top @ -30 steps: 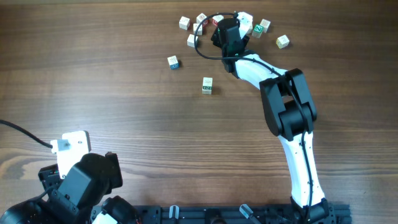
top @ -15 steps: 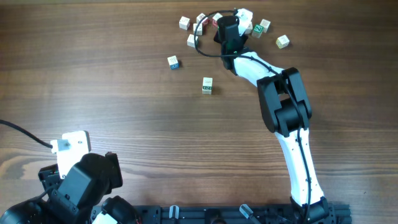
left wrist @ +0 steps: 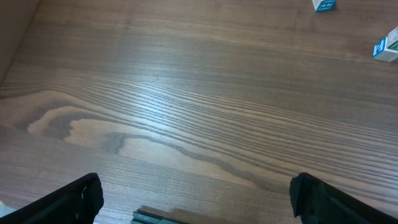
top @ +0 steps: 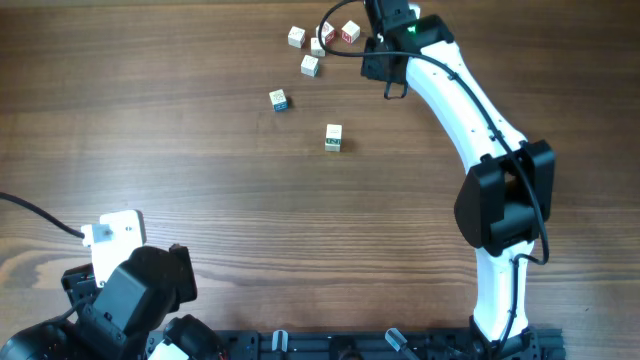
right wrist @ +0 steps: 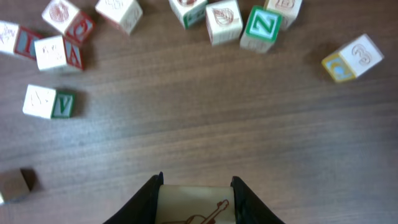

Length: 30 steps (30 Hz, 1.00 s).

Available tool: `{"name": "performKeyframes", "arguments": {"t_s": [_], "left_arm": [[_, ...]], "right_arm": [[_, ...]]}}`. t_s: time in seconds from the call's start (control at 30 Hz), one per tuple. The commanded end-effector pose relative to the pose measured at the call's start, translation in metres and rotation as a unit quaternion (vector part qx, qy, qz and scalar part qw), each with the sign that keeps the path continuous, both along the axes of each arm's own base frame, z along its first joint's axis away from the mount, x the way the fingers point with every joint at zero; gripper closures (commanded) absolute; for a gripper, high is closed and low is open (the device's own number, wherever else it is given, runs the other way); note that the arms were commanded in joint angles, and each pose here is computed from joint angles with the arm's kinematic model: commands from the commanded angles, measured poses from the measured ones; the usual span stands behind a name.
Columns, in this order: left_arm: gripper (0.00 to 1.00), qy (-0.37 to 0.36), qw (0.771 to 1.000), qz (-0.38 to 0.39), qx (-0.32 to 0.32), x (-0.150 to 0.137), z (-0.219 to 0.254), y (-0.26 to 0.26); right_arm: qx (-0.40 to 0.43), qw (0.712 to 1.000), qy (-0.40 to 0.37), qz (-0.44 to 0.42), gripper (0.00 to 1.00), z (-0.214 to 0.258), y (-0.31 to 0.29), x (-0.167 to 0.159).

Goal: Form a tower
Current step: 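Grasp the white violin-picture W block with the right gripper, then carry the W block left over the stacked blocks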

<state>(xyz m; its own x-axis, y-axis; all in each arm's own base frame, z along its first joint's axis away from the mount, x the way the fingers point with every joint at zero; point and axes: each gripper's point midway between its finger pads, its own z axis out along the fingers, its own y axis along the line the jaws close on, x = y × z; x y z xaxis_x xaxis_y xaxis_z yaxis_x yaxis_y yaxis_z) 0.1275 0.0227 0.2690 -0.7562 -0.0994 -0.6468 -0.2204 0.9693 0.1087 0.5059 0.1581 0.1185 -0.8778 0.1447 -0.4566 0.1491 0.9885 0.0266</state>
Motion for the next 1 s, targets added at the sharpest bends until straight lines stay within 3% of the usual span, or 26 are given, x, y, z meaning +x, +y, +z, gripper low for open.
{"name": "performKeyframes", "arguments": {"t_s": [0.0, 0.1, 0.2, 0.23, 0.27, 0.3, 0.4, 0.5, 0.63, 0.8, 0.83, 0.9, 0.97], "left_arm": [[0.0, -0.006, 1.0, 0.01, -0.003, 0.0, 0.0, 0.002], [0.0, -0.006, 1.0, 0.01, -0.003, 0.0, 0.0, 0.002], [0.0, -0.006, 1.0, 0.01, -0.003, 0.0, 0.0, 0.002], [0.0, -0.006, 1.0, 0.01, -0.003, 0.0, 0.0, 0.002], [0.0, -0.006, 1.0, 0.01, -0.003, 0.0, 0.0, 0.002], [0.0, -0.006, 1.0, 0.01, -0.003, 0.0, 0.0, 0.002], [0.0, -0.006, 1.0, 0.01, -0.003, 0.0, 0.0, 0.002], [0.0, -0.006, 1.0, 0.01, -0.003, 0.0, 0.0, 0.002], [0.0, -0.006, 1.0, 0.01, -0.003, 0.0, 0.0, 0.002], [0.0, -0.006, 1.0, 0.01, -0.003, 0.0, 0.0, 0.002], [0.0, -0.006, 1.0, 0.01, -0.003, 0.0, 0.0, 0.002], [0.0, -0.006, 1.0, 0.01, -0.003, 0.0, 0.0, 0.002], [0.0, -0.006, 1.0, 0.01, -0.003, 0.0, 0.0, 0.002]], "right_arm": [[-0.012, 0.996, 0.083, 0.001, 0.71, -0.066, -0.008, -0.034], [-0.021, 0.992, 0.124, -0.018, 0.71, -0.121, -0.02, -0.065], [-0.025, 0.991, 0.131, -0.018, 0.65, -0.131, -0.023, -0.072], [-0.022, 0.992, 0.127, -0.018, 0.54, -0.131, -0.022, -0.07], [-0.014, 0.992, 0.125, -0.015, 0.52, -0.131, -0.019, -0.069], [-0.007, 0.992, 0.128, -0.013, 0.38, -0.131, -0.017, -0.07], [0.016, 0.991, 0.129, -0.005, 0.25, -0.125, -0.007, -0.066], [0.016, 0.991, 0.136, 0.011, 0.25, -0.123, -0.005, -0.068], [0.003, 0.988, 0.149, 0.05, 0.42, -0.123, -0.006, -0.074], [-0.014, 0.99, 0.135, 0.047, 0.43, -0.122, -0.016, -0.065], [-0.013, 0.99, 0.134, 0.043, 0.45, -0.122, -0.02, -0.064], [-0.009, 0.99, 0.134, 0.033, 0.63, -0.122, -0.028, -0.061], [0.001, 0.99, 0.137, 0.032, 0.7, -0.123, -0.029, -0.061]]}}
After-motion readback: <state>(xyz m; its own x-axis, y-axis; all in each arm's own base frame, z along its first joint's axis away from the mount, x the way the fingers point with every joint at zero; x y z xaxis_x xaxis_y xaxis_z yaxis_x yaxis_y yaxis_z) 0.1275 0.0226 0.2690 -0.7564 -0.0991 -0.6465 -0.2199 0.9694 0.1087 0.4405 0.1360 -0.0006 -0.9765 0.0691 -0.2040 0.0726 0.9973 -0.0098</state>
